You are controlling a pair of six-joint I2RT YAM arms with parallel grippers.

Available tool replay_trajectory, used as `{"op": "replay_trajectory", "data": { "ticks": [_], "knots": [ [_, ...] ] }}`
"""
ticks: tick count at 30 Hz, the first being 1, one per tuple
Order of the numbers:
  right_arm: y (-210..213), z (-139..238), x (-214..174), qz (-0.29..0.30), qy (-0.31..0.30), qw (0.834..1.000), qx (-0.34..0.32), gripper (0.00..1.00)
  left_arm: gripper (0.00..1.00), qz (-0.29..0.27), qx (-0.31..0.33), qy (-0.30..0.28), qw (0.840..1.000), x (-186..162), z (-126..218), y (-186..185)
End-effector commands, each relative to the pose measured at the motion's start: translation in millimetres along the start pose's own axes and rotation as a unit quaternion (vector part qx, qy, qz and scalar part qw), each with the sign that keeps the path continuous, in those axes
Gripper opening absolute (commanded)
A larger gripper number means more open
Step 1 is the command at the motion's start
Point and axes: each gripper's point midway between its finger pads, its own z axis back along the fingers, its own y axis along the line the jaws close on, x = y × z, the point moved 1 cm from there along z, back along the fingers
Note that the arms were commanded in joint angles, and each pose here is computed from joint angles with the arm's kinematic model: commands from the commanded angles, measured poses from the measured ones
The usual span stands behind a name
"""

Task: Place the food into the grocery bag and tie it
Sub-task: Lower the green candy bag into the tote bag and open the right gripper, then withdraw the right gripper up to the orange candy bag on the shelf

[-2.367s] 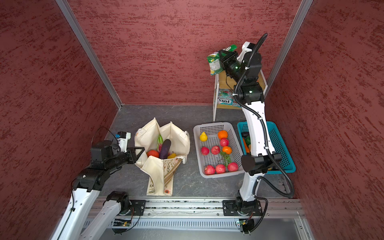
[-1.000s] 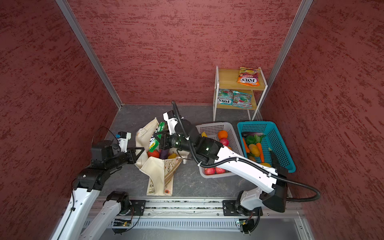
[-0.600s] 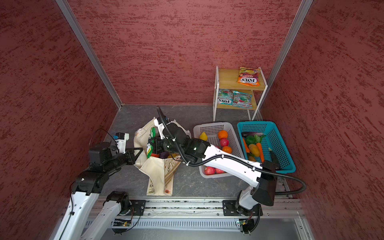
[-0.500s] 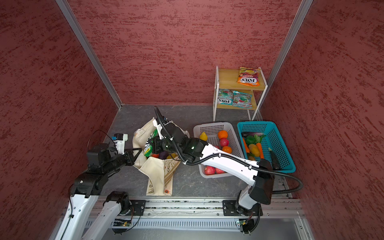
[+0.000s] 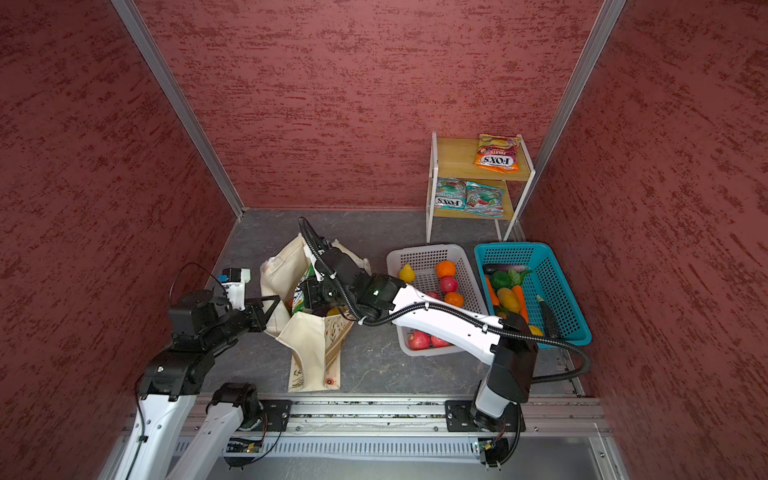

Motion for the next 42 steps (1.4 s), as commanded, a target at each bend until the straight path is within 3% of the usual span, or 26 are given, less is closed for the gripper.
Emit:
{"op": "replay_trajectory", "data": {
  "ticks": [1, 4, 8, 19, 27, 35, 42],
  "knots": [
    [3.3, 2.1, 19.3, 0.013, -0.021, 1.000, -0.008, 0.25, 0.00, -0.017, -0.007, -0.032, 0.999, 13.7, 3.3, -4.3],
    [-1.7, 2.3, 20.7, 0.013, -0.017, 0.999, -0.028, 0.43, 0.00, -0.015, -0.006, -0.030, 0.999, 13.2, 2.2, -3.6],
    [-10.7, 10.6, 29.6, 0.019, -0.033, 0.997, -0.065, 0.54, 0.00, -0.015, -0.007, -0.028, 0.999, 13.1, 1.8, -3.8],
    [-10.0, 44.1, 48.6, 0.047, -0.074, 0.992, -0.085, 0.60, 0.00, -0.009, -0.003, -0.028, 1.000, 14.4, 0.4, -0.6],
    [-12.1, 90.0, 73.2, 0.077, -0.127, 0.981, -0.124, 0.62, 0.00, -0.009, -0.004, -0.028, 1.000, 14.3, 0.2, -0.4],
    [-30.0, 183.5, 122.1, 0.126, -0.238, 0.935, -0.230, 0.67, 0.00, -0.010, -0.009, -0.029, 0.999, 14.3, 0.8, -2.1],
    [-62.2, 269.2, 153.0, 0.090, -0.323, 0.888, -0.313, 0.67, 0.00, -0.011, -0.011, -0.030, 0.999, 14.1, 1.4, -3.2]
  ]
}}
